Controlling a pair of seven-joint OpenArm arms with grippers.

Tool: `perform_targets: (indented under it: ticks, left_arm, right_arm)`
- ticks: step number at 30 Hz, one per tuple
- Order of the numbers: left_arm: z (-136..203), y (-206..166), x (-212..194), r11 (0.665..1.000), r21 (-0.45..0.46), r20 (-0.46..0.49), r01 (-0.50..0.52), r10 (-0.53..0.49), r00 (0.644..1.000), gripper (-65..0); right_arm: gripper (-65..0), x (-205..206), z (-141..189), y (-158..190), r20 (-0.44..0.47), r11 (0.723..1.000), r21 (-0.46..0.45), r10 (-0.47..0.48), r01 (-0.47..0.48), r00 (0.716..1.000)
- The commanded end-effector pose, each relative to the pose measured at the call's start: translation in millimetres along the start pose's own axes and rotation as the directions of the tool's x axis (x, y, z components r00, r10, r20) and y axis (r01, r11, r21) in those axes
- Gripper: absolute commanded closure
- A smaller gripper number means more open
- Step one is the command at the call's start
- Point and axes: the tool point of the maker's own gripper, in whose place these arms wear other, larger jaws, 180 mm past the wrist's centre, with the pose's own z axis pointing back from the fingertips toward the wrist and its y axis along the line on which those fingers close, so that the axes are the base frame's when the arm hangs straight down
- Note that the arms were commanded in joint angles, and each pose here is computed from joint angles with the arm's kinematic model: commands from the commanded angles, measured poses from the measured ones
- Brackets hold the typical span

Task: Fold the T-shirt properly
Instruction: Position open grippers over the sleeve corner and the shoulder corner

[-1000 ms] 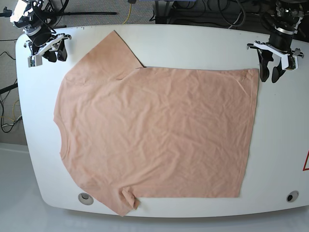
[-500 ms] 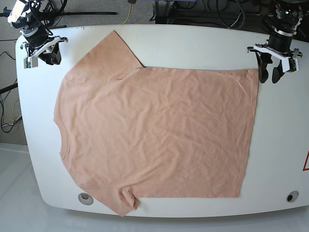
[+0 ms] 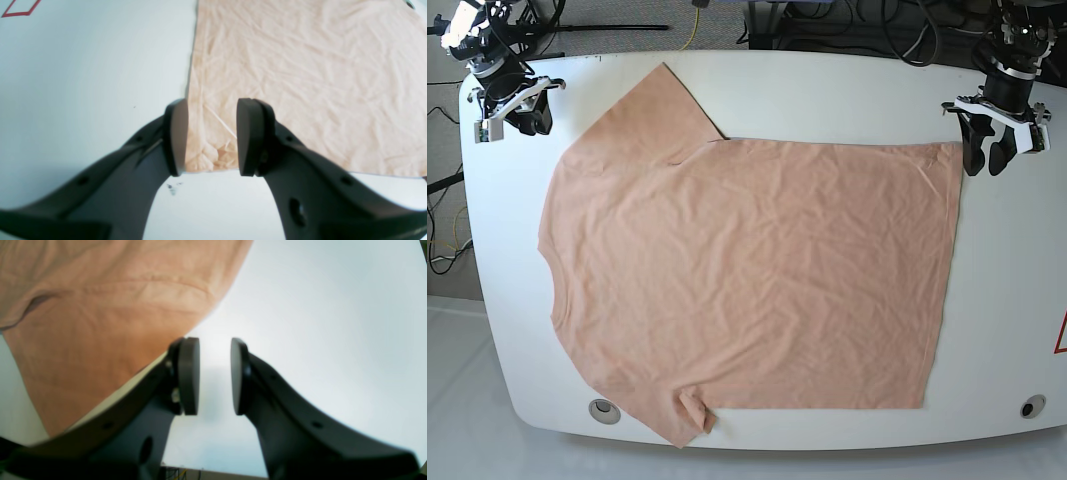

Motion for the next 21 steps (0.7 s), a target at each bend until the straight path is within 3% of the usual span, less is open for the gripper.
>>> perform_targets:
  ticks: [1, 11, 21]
  left_arm:
    - [1, 0, 9, 1.000, -0.010, 0.033, 0.004, -0.004, 0.999, -20.9]
    - [0, 5, 9, 1.000, -0.008, 0.019, 0.015, -0.014, 1.000, -22.0]
    - [-1, 5, 4, 1.000, 0.001, 0.001, 0.031, -0.031, 1.000, -22.8]
  right_arm:
    - [-16.6, 3, 1, -3, 0.008, 1.000, 0.002, 0.003, -0.003, 1.000]
    - [-19.3, -3, -8, -2, -0.003, 1.000, 0.018, -0.025, 0.025, 1.000]
    - [-18.6, 2, -9, 10, -0.003, 0.999, 0.039, 0.023, -0.023, 1.000]
